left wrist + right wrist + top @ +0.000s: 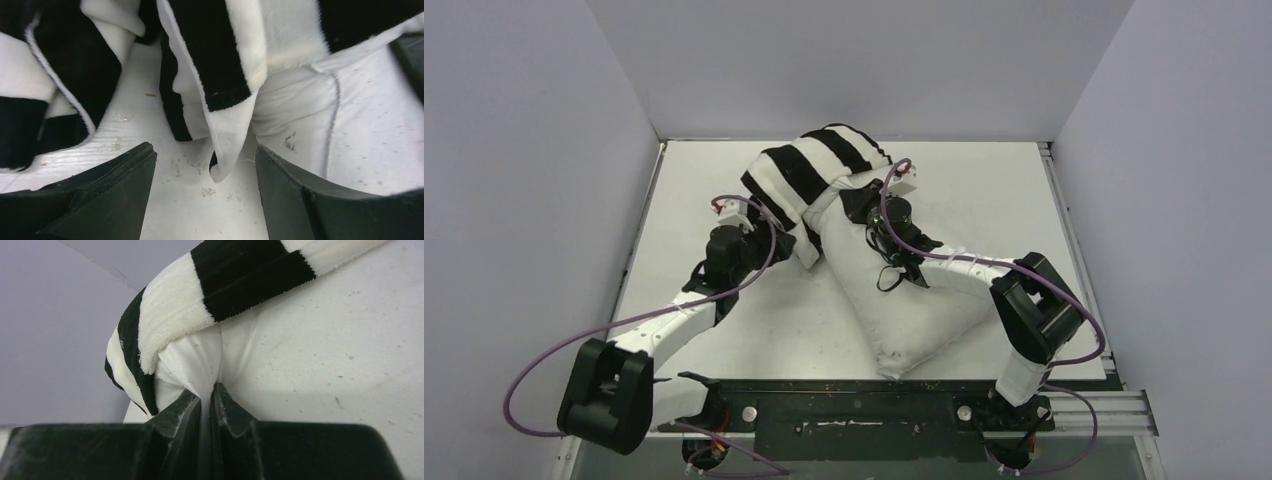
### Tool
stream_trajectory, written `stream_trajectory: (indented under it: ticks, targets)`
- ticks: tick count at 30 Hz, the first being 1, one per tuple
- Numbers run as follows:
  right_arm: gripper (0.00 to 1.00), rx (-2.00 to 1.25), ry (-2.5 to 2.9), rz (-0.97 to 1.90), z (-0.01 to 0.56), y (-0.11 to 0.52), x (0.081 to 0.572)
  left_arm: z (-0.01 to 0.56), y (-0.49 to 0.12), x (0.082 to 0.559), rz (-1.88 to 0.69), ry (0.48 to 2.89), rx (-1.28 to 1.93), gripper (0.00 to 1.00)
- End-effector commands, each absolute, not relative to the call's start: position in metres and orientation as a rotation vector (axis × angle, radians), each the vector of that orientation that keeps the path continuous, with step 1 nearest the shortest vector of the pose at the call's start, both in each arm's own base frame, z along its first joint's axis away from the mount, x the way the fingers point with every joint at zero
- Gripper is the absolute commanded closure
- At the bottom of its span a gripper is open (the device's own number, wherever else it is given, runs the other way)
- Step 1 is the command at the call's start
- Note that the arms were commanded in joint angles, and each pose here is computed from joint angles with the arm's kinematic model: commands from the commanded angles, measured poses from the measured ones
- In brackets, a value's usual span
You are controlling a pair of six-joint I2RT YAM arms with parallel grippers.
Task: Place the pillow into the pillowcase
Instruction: Stuff the pillow into the pillowcase.
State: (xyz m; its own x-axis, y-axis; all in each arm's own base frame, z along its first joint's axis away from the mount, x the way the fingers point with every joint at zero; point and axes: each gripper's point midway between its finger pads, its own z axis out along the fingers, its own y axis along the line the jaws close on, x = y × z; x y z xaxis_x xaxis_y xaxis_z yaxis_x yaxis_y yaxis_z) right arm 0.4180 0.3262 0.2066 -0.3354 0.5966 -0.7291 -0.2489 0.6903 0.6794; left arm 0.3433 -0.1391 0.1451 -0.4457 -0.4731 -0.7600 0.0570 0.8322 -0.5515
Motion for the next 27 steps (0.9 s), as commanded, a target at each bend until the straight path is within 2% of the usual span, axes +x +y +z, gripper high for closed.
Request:
stream_trajectory:
  ticks: [1,8,11,12,13,15,17,20,23,27]
  targets:
    - [1.00,0.348,1.500,1.063,0.281,0.323,0.415,0.149,-0.168,0.361,-0.765,1.902,-0.205,0.28]
    - [1.00,0.412,1.448,1.109,0.296,0.312,0.421,0.156,-0.185,0.380,-0.864,1.791,-0.189,0.26]
    - [1.00,0.440,1.424,1.136,0.301,0.309,0.423,0.153,-0.188,0.388,-0.891,1.759,-0.211,0.31]
    - [1.00,0.448,1.417,1.144,0.303,0.309,0.423,0.152,-0.190,0.388,-0.915,1.752,-0.218,0.36]
    - [1.00,0.459,1.413,1.149,0.302,0.309,0.424,0.153,-0.195,0.388,-0.950,1.743,-0.219,0.46]
    - [1.00,0.464,1.386,1.161,0.306,0.307,0.424,0.158,-0.206,0.385,-1.038,1.740,-0.201,0.79]
    - [1.00,0.472,1.353,1.164,0.307,0.304,0.425,0.166,-0.217,0.379,-1.109,1.759,-0.186,1.00]
    - [1.00,0.517,1.358,1.108,0.300,0.294,0.436,0.185,-0.234,0.356,-1.105,1.808,-0.153,1.00]
    - [1.00,0.549,1.388,1.035,0.287,0.283,0.443,0.169,-0.247,0.321,-0.997,1.876,-0.111,1.00]
    - [1.00,0.480,1.494,0.930,0.266,0.284,0.446,0.153,-0.243,0.303,-1.058,1.870,-0.168,1.00]
